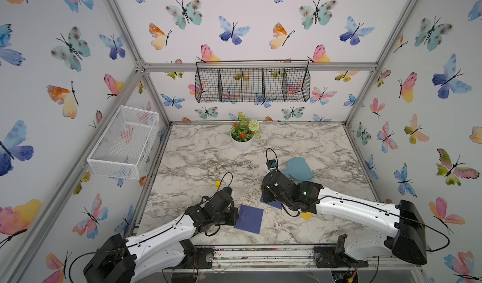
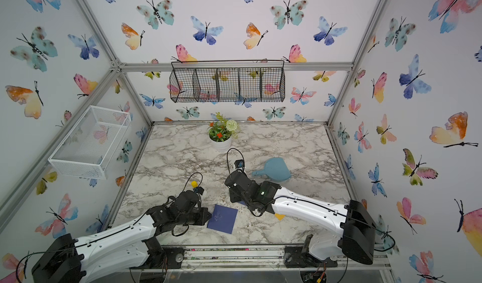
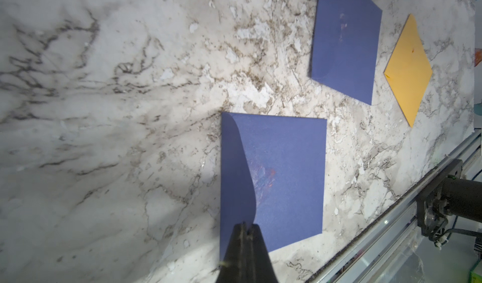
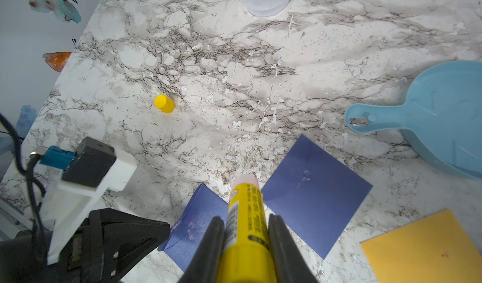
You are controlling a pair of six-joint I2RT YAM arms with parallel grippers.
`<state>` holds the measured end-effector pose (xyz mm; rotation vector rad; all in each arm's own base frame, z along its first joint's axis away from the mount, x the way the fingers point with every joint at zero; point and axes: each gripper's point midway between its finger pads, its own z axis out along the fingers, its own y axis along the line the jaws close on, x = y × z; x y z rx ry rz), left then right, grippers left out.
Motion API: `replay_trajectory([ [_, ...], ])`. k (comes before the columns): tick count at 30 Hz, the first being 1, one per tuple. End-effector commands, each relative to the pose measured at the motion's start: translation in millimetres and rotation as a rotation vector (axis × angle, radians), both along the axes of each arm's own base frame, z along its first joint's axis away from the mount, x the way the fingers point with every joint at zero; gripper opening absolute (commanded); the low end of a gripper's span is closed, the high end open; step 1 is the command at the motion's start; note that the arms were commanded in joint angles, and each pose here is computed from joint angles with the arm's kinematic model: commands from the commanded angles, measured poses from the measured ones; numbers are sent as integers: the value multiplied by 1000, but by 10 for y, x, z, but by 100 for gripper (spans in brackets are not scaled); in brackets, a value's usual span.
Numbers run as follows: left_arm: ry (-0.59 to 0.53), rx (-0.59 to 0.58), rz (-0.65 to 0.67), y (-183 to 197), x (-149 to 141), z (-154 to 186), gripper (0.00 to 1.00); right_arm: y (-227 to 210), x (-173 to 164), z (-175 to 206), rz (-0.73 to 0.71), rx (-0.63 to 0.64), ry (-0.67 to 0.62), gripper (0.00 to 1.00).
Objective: Seal the envelope with a glue stick
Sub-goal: Seal the envelope at the center of the board.
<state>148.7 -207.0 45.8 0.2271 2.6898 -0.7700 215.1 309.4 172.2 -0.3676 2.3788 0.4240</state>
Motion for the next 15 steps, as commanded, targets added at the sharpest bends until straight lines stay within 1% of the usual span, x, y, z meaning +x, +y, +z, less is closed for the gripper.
replay_trajectory([
  [1,-3,-10,-32,-57,17,25,6,-56,-17,-12,-10,-6,15,3],
  [15,29,-13,-62,-125,-12,-119,6,-82,-36,-21,-13,-5,22,3],
])
